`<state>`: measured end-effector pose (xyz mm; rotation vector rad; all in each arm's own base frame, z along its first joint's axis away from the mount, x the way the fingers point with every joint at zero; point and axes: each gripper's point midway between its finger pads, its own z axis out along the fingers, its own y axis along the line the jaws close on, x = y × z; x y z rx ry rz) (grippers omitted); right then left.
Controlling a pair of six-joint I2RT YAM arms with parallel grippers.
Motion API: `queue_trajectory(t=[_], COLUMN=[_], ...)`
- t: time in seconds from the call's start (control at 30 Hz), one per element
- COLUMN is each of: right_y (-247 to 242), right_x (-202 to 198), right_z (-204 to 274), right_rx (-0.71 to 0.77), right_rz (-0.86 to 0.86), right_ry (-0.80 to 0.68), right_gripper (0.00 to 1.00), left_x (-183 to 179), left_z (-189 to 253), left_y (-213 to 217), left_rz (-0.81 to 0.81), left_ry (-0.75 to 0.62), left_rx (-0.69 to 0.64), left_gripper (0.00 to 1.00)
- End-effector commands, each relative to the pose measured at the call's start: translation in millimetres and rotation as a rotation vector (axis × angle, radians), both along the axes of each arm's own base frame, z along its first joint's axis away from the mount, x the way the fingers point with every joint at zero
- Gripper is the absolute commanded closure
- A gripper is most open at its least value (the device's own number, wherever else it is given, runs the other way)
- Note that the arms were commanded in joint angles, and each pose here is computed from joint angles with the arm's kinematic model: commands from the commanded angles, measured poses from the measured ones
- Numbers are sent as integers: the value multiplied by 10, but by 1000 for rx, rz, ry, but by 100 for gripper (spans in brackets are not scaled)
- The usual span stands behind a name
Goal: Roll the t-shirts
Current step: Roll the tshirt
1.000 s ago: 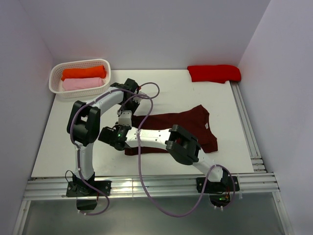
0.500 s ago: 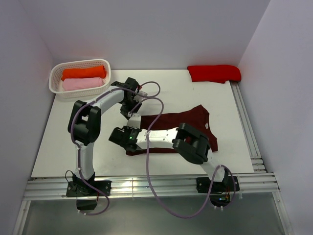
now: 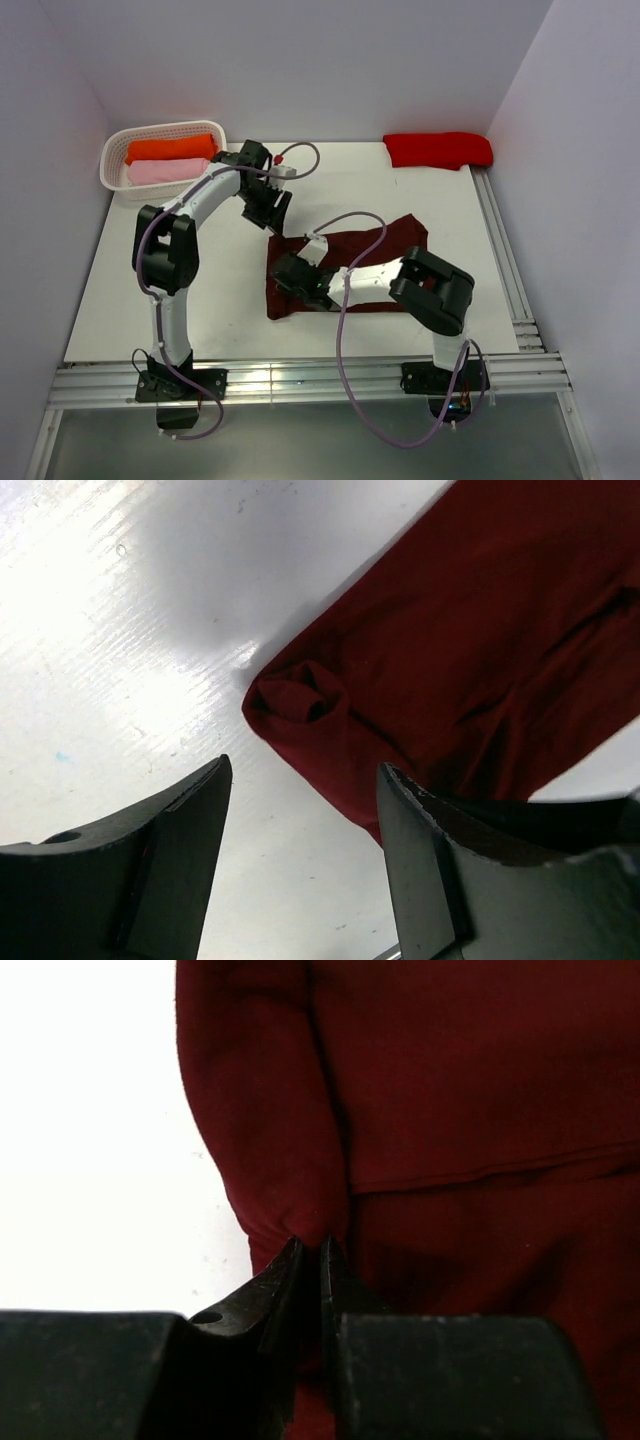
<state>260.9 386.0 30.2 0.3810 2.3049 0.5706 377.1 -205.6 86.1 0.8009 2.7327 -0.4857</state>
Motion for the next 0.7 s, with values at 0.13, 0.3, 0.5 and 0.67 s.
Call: queue_trajectory(t=[0.13, 0.3, 0.5, 0.67], right_y=[74, 46, 12, 19], right_x=[74, 91, 52, 64], right_z=[189, 126, -7, -85], right_rx=[310, 379, 436, 452], right_rz=[-14, -28, -32, -30], right_ry=[33, 65, 112, 136], right_gripper=[89, 90, 91, 92], left_x=[-231, -294, -357, -287], left_z=[134, -121, -292, -362], left_y=[69, 113, -33, -47], left_rz=[-59, -72, -76, -8], left_ry=[67, 73, 95, 92], left_rx=[-198, -280, -406, -427], left_gripper=[34, 34, 35, 38])
